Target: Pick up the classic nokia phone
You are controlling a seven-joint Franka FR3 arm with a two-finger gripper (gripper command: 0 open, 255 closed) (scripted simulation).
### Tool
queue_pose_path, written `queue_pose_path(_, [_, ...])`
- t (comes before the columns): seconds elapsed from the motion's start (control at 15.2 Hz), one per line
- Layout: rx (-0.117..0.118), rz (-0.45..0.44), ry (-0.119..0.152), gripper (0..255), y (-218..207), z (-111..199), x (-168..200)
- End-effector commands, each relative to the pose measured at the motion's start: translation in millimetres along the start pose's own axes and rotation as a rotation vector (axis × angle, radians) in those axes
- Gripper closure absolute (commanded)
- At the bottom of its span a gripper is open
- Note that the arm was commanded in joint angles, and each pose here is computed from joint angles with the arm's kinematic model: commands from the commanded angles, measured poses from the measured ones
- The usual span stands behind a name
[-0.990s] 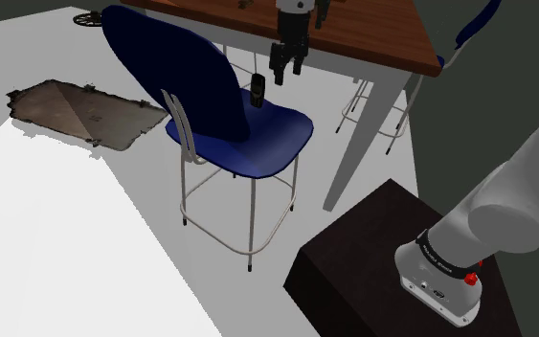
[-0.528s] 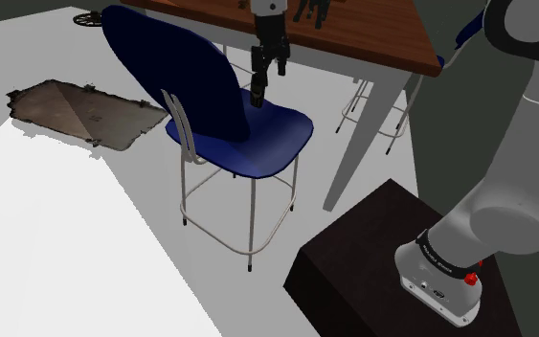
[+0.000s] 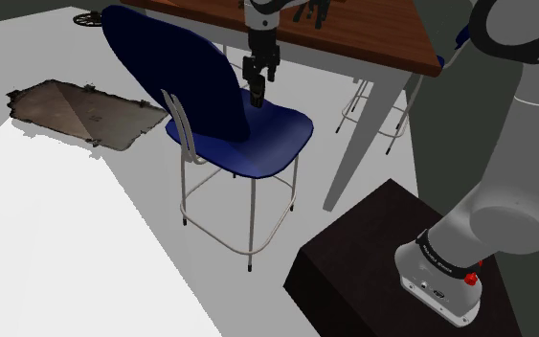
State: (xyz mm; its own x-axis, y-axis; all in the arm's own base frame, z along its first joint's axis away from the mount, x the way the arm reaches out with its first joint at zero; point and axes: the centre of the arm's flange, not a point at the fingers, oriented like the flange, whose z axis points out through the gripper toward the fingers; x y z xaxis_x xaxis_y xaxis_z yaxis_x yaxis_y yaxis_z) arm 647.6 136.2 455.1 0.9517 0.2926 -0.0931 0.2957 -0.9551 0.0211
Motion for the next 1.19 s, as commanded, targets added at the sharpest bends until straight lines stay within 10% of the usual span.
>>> queue_pose_path(0.0, [-0.003,0.001,0.021,0,3,2,5])
queue_pose_path(0.07, [-0.003,0.001,0.021,255,2,2,3])
queue_pose_path(1.12, [-0.003,0.001,0.021,255,4,-35,1])
